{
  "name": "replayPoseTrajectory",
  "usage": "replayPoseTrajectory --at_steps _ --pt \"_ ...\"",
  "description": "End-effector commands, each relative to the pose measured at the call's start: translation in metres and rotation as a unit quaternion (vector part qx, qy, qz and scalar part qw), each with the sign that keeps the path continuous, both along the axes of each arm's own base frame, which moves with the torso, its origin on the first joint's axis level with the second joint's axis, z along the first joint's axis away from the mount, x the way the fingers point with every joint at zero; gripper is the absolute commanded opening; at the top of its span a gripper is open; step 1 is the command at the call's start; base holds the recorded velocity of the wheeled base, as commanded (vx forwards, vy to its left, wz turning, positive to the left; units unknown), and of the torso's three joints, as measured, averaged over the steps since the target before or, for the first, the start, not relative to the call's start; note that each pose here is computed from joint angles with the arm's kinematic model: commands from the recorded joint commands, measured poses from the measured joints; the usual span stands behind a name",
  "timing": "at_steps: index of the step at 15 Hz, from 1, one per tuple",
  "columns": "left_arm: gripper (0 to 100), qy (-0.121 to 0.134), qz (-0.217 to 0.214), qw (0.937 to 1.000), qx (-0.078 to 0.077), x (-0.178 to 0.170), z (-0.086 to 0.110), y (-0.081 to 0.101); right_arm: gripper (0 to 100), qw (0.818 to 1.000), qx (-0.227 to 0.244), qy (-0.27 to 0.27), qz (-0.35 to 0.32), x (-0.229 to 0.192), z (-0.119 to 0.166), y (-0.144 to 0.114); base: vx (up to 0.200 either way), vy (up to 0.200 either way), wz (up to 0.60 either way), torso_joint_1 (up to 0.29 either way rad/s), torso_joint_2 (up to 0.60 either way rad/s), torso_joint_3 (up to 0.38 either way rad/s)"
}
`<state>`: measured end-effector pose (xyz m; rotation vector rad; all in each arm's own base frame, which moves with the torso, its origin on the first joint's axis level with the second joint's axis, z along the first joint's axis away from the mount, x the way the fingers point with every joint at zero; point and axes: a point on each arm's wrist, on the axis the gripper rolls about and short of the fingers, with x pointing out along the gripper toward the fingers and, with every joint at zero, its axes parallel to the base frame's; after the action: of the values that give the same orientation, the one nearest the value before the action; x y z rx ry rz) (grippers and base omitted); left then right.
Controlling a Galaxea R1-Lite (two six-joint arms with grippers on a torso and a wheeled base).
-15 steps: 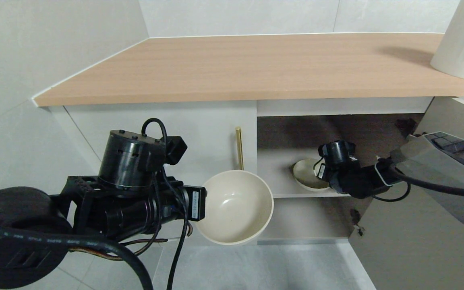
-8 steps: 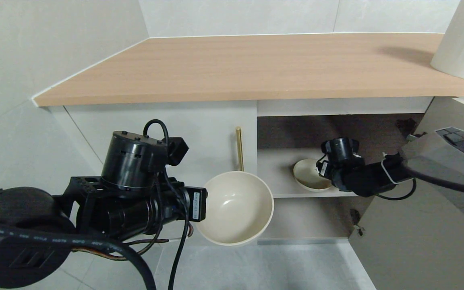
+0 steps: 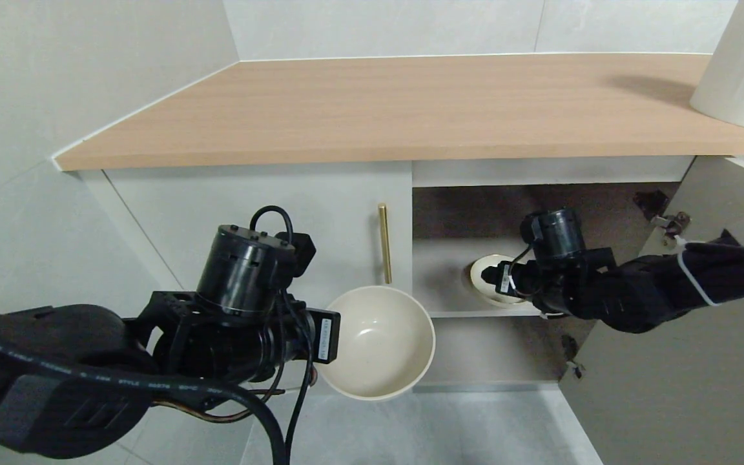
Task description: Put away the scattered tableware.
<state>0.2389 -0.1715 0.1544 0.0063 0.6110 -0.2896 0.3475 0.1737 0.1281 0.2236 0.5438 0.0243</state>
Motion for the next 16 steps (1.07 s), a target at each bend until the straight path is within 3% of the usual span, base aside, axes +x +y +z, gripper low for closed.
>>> replayPoseTrajectory --at_steps 1,6,9,16 --pt "0 0.016 0.001 0.9997 0.021 0.005 -0.014 -0.005 100 0.996 0.009 -0.02 0.084 -0.056 0.037 0.014 0.0 0.0 0.0 0.0 0.0 0.0" --pt "0 0.022 0.001 0.9986 0.048 0.002 -0.027 -0.016 100 0.982 0.007 -0.016 0.19 -0.107 0.051 0.026 0.0 0.0 0.0 0.0 0.0 0.0" --pt "0 0.02 -0.005 0.9986 0.048 -0.001 -0.026 -0.02 100 0.97 -0.006 0.041 0.238 -0.122 0.047 0.031 0.0 0.0 0.0 0.0 0.0 0.0" --pt "0 0.008 -0.027 0.9988 0.04 -0.015 -0.018 -0.03 100 0.963 -0.021 0.076 0.258 -0.12 0.023 0.049 0.0 0.0 0.0 0.0 0.0 0.0"
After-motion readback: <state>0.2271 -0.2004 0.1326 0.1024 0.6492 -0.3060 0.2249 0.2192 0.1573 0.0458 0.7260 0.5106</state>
